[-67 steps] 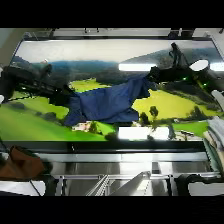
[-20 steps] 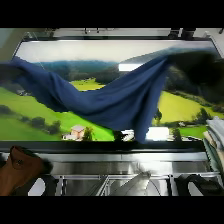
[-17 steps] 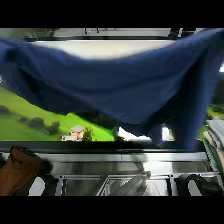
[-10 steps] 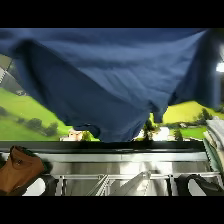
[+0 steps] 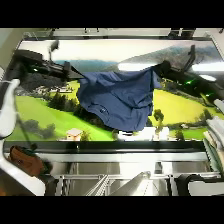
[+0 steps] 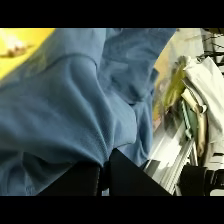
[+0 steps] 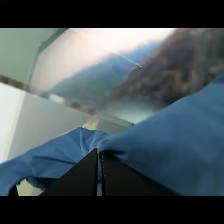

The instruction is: Fold the shirts.

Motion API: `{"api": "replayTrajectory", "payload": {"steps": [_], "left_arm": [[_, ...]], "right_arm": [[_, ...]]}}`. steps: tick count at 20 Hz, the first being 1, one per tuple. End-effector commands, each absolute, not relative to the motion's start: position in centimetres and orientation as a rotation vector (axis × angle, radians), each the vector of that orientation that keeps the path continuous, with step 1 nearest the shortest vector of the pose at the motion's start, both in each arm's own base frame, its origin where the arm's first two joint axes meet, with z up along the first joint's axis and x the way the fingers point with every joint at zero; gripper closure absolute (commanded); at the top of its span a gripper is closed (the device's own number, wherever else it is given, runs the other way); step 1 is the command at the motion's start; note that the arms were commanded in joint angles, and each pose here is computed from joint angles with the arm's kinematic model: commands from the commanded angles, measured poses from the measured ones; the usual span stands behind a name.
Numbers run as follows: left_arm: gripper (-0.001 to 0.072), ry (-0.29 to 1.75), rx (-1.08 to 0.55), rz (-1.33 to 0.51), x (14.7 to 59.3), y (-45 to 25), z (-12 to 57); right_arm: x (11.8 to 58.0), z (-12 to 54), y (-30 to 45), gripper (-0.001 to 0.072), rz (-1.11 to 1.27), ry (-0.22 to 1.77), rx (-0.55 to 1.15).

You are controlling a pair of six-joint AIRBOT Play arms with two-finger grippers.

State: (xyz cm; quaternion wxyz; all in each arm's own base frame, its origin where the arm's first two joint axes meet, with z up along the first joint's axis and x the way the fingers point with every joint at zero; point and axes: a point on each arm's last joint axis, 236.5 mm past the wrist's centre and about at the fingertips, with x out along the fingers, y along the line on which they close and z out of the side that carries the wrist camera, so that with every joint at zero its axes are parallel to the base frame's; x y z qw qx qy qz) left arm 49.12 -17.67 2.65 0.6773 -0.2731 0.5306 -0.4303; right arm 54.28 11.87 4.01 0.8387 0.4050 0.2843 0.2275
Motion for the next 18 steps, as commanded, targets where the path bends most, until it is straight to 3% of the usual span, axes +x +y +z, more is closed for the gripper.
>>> {"api": "replayTrajectory", "payload": {"steps": [1, 2, 5, 10, 11, 13, 18], "left_arm": [[0.0469, 1.253, -0.752, -0.996, 51.4, -19.2, -0.9], [0.0406, 1.266, -0.769, -0.984, 51.7, -18.7, -0.4], [0.0406, 1.256, -0.779, -0.978, 51.9, -16.7, 2.2], [0.0405, 1.382, -0.825, -1.005, 47.3, -13.9, 4.5], [0.0357, 1.416, -0.847, -1.001, 46.1, -14.0, 4.3], [-0.0001, 1.530, -0.853, -0.921, 43.0, -14.2, 2.0], [0.0002, 1.686, -0.886, -0.785, 36.0, -17.5, -3.2]], "right_arm": [[56.4, -0.2, 9.6, 0.0410, 0.390, 0.610, 0.898], [56.5, 0.3, 9.0, 0.0268, 0.393, 0.598, 0.900], [55.9, 2.1, 7.2, 0.0269, 0.452, 0.586, 0.887], [51.8, -0.1, 1.8, 0.0295, 0.389, 0.805, 0.931], [51.0, -0.6, 0.6, 0.0344, 0.369, 0.834, 0.925], [49.8, -1.4, -1.0, 0.0344, 0.349, 0.879, 0.930], [48.1, -3.4, -0.9, 0.0343, 0.333, 0.981, 0.876]]}}
